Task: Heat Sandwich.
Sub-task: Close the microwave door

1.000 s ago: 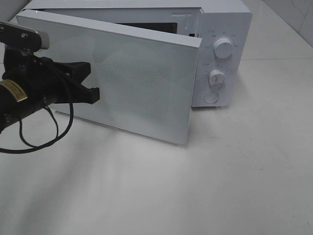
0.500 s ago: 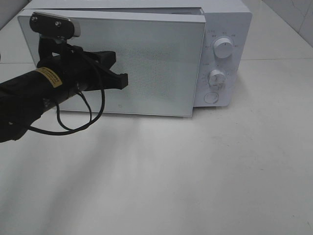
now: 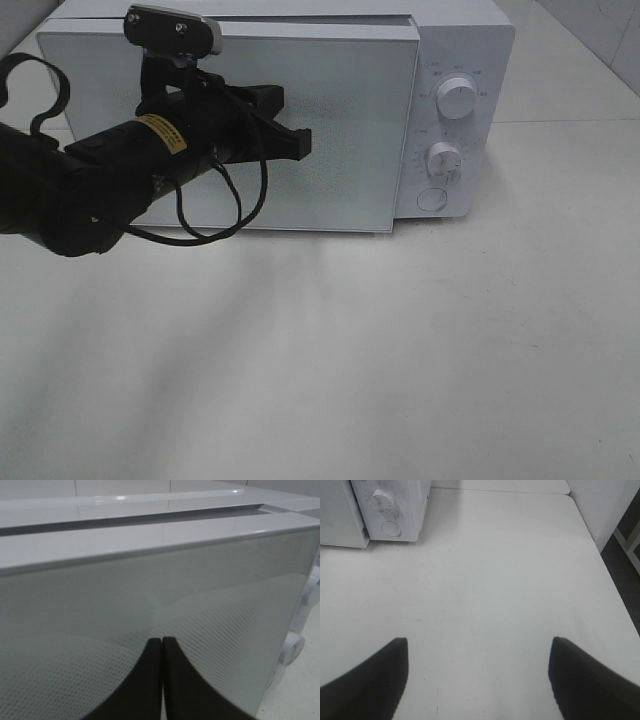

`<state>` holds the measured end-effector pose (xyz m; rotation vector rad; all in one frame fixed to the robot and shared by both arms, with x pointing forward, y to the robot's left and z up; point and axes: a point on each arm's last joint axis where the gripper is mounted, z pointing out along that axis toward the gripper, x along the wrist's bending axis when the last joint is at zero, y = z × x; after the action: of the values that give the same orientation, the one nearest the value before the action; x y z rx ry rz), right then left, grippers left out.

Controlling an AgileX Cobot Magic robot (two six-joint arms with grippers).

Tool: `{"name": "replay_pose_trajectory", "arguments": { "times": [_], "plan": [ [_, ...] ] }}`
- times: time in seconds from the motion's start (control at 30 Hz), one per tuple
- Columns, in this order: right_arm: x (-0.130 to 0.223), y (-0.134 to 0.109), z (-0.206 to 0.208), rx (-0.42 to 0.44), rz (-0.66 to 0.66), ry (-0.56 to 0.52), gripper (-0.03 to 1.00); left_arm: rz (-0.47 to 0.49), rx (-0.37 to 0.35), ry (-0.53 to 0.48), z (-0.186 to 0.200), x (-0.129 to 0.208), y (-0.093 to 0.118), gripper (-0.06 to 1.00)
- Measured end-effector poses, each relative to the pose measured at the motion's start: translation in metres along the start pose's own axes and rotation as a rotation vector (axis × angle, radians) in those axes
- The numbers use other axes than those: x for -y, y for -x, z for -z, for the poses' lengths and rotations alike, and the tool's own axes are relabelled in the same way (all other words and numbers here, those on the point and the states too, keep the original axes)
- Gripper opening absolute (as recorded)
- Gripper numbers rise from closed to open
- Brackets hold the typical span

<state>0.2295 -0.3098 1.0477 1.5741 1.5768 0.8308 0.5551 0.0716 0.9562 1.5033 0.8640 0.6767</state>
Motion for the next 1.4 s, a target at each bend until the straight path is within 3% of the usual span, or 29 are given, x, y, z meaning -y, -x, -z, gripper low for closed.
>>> {"name": "replay_pose_trajectory", "arguments": {
  "times": [0.4,1.4],
  "plan": [
    [0.0,0.0,0.0,0.0,0.0,0.0,0.75,-0.018,0.058,-0.04,-0.033,-0.001,0.021,0.0],
    [0.0,0.0,0.0,0.0,0.0,0.0,0.75,0.01,0.061,-0.047,-0.064,0.001,0.033,0.0]
  ]
}}
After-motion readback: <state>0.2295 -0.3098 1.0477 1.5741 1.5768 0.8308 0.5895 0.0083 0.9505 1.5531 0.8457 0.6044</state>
